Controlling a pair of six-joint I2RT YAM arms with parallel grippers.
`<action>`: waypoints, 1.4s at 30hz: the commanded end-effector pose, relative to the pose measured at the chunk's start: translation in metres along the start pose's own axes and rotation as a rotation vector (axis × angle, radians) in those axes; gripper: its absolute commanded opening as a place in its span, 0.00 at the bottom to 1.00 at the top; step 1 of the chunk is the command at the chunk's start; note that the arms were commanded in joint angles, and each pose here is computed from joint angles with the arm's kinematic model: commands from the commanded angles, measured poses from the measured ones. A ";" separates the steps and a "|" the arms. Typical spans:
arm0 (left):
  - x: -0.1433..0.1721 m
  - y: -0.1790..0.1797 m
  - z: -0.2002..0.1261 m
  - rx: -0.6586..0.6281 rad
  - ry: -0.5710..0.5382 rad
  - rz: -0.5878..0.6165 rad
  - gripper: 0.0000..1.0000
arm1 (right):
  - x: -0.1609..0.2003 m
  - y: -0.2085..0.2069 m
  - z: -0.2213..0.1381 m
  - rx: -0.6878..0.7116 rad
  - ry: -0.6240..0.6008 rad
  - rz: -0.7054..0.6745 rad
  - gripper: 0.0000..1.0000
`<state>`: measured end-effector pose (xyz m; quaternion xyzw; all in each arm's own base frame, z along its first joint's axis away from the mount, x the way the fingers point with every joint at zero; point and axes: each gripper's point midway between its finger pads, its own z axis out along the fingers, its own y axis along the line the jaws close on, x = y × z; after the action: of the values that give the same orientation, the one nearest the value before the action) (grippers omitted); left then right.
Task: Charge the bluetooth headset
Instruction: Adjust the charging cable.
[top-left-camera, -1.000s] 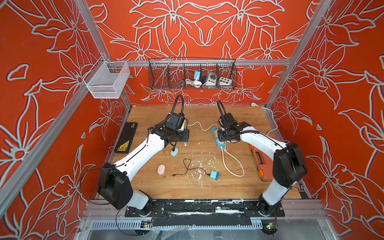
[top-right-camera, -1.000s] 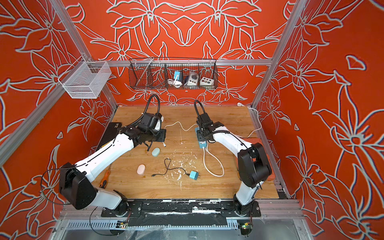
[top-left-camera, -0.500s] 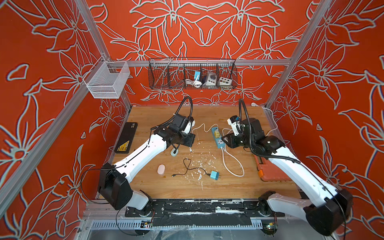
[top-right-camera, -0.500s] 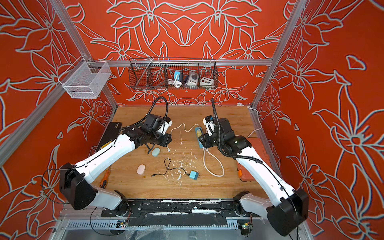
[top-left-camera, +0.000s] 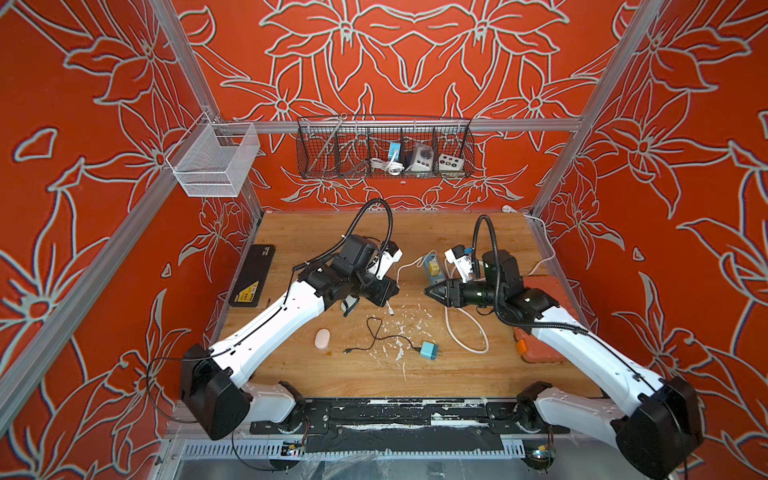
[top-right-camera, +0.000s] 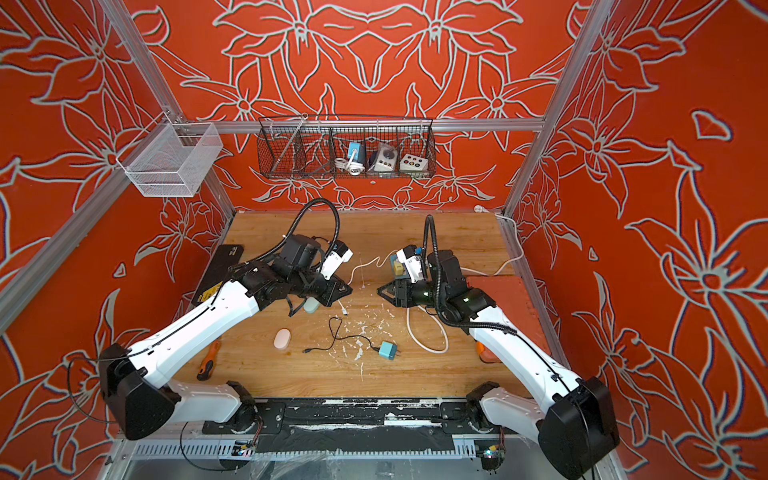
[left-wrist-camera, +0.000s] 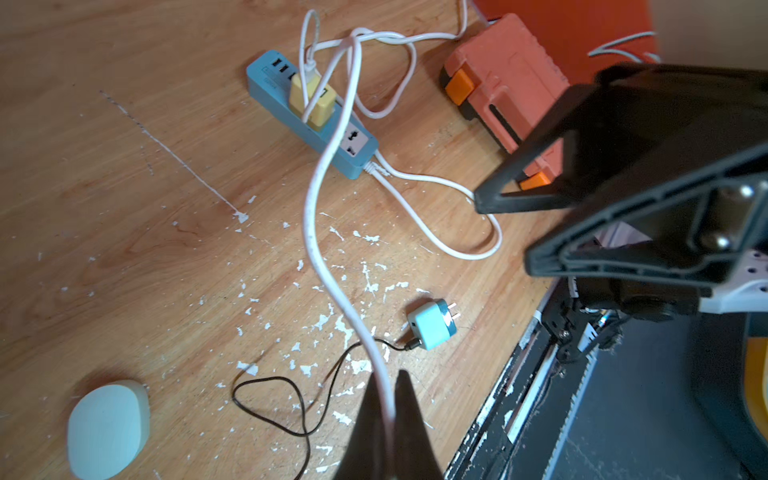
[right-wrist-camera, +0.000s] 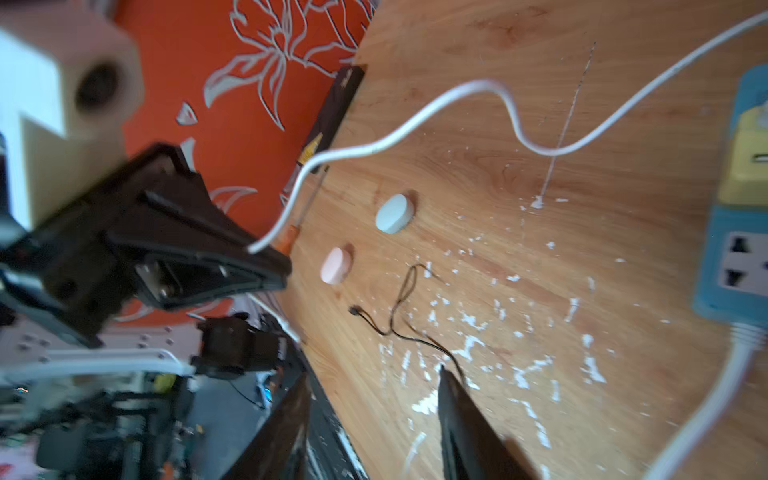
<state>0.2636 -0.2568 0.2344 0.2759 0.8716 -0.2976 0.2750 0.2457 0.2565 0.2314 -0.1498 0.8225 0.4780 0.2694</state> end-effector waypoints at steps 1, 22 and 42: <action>0.000 -0.022 -0.006 0.095 -0.032 0.071 0.00 | -0.030 0.032 0.000 -0.157 -0.102 0.047 0.51; -0.008 -0.037 -0.014 0.144 -0.107 0.111 0.00 | -0.024 0.062 0.040 -0.304 -0.046 0.118 0.46; -0.004 -0.023 -0.017 0.062 -0.116 0.065 0.50 | -0.041 0.078 0.030 -0.347 -0.122 0.137 0.00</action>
<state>0.2472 -0.2682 0.2529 0.3035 0.8337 -0.3392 0.3127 0.2517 0.3232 0.2768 -0.1120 0.7334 0.6273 0.2367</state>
